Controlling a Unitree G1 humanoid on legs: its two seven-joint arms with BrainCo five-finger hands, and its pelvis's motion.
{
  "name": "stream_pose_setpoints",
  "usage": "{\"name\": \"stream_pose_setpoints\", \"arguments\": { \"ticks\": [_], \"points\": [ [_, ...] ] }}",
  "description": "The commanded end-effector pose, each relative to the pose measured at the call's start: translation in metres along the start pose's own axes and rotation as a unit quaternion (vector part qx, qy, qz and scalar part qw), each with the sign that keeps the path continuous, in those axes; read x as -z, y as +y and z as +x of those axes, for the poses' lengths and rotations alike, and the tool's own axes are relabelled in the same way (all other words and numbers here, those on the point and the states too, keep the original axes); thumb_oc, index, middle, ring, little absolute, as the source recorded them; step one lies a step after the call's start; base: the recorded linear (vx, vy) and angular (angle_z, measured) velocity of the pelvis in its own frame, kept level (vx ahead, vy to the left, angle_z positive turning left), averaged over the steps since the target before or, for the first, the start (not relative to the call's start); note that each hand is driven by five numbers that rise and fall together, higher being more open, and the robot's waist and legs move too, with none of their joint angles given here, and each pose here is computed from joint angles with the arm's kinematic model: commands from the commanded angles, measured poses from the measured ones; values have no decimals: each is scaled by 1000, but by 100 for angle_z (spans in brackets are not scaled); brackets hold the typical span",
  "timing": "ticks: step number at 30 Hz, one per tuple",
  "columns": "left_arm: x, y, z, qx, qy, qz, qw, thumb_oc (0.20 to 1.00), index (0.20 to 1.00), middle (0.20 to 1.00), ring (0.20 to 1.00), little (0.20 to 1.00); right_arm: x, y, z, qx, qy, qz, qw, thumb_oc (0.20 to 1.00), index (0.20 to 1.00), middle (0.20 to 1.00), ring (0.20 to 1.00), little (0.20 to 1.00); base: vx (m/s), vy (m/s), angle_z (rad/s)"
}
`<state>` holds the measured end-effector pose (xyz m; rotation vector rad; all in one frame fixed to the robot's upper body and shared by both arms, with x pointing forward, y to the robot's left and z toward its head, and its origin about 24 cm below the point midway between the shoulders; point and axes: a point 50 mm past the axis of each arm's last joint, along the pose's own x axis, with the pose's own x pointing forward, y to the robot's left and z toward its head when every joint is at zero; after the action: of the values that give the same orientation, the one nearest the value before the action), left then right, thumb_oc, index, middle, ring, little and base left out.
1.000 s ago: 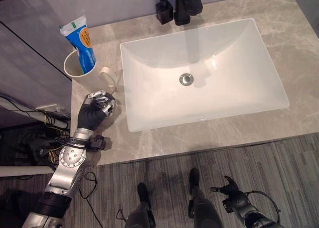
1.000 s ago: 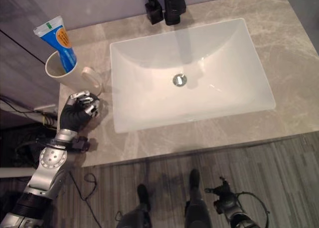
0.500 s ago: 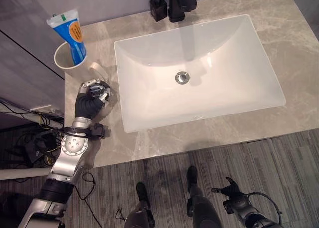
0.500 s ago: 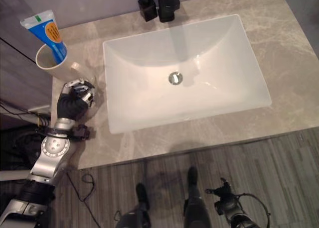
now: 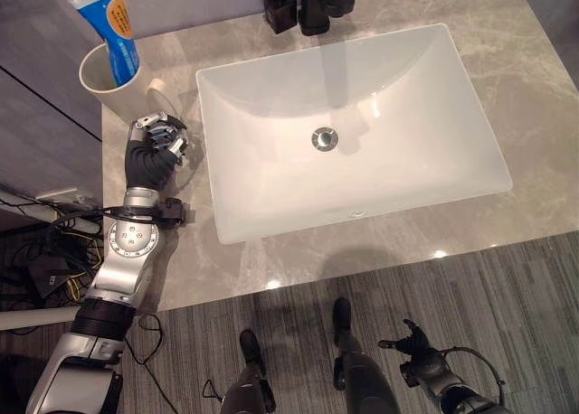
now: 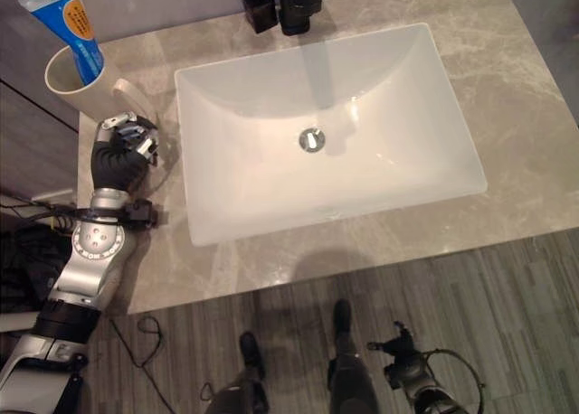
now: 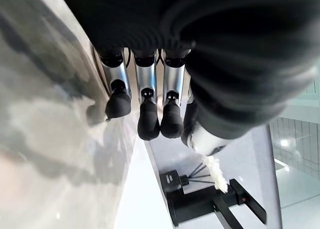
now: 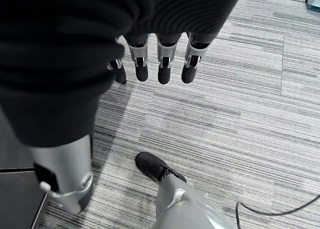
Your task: Put brush and paste in cup on sink, flatten towel.
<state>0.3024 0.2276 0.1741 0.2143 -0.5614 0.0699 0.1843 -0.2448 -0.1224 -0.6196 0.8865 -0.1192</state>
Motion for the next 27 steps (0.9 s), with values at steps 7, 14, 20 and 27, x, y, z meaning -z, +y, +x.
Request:
{"name": "stream_pose_setpoints", "arguments": {
  "ticks": [7, 14, 20, 27],
  "points": [
    [16, 28, -31, -22, 44, 23, 999, 200, 200, 200, 200, 200, -16, -5, 3, 14, -31, 19, 999, 1000, 1000, 1000, 1000, 1000, 0, 0, 0],
    [11, 41, -19, -57, 27, 29, 998, 200, 200, 200, 200, 200, -18, -7, 4, 17, -33, 19, 999, 1000, 1000, 1000, 1000, 1000, 0, 0, 0],
    [0, 45, 0, -73, 0, 43, 996, 200, 200, 200, 200, 200, -17, -7, 3, 15, -33, 22, 999, 1000, 1000, 1000, 1000, 1000, -5, 2, -3],
    [-7, 51, 22, -90, -15, 70, 993, 200, 200, 200, 200, 200, -17, -8, 3, 16, -32, 17, 999, 1000, 1000, 1000, 1000, 1000, 9, 6, -1]
  ]
}}
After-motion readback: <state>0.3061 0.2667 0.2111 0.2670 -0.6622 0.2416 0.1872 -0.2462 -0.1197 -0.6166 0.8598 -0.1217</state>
